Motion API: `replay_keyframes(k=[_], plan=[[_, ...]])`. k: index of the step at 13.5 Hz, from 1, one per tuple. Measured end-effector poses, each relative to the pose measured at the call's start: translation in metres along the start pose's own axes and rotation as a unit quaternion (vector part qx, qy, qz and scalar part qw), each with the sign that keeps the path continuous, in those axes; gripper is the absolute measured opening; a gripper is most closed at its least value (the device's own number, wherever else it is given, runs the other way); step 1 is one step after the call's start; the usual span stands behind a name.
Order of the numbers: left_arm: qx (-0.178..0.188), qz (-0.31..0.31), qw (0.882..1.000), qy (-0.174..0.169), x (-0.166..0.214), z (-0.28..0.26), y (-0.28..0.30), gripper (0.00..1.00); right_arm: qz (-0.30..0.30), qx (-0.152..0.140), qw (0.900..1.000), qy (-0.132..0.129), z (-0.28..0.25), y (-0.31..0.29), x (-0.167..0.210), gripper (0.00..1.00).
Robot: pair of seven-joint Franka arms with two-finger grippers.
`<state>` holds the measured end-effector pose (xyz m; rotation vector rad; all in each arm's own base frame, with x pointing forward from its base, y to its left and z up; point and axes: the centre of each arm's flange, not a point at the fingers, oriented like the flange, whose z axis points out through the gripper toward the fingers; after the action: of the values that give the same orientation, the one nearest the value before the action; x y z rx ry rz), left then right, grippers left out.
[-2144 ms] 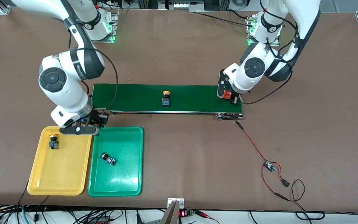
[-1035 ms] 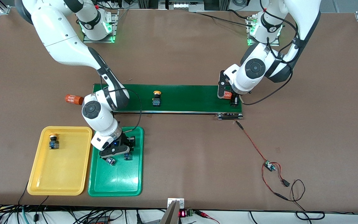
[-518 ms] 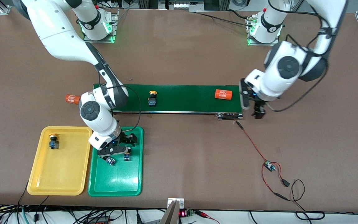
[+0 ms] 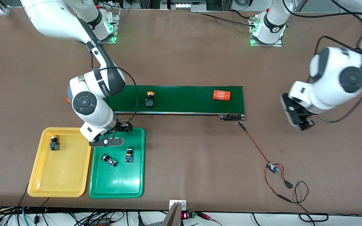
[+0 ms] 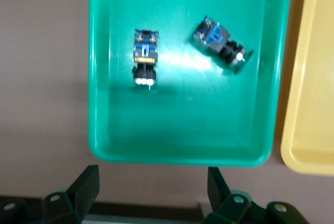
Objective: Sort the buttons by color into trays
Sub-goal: 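Grasp the green-based button at the belt end with the right gripper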
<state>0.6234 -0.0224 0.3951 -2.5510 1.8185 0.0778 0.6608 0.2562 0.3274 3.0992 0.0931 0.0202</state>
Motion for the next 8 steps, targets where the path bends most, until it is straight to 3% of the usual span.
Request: replay_keyframes(k=[4, 8], plan=[[0.008, -0.069, 0.998, 0.011, -0.024, -0.018, -0.026, 1.00, 0.002, -0.006, 1.000, -0.006, -0.026, -0.010, -0.029, 0.95], [-0.009, -0.229, 0.973, 0.021, -0.017, -0.016, -0.026, 1.00, 0.005, -0.008, 1.000, 0.009, -0.036, 0.010, -0.075, 0.95]])
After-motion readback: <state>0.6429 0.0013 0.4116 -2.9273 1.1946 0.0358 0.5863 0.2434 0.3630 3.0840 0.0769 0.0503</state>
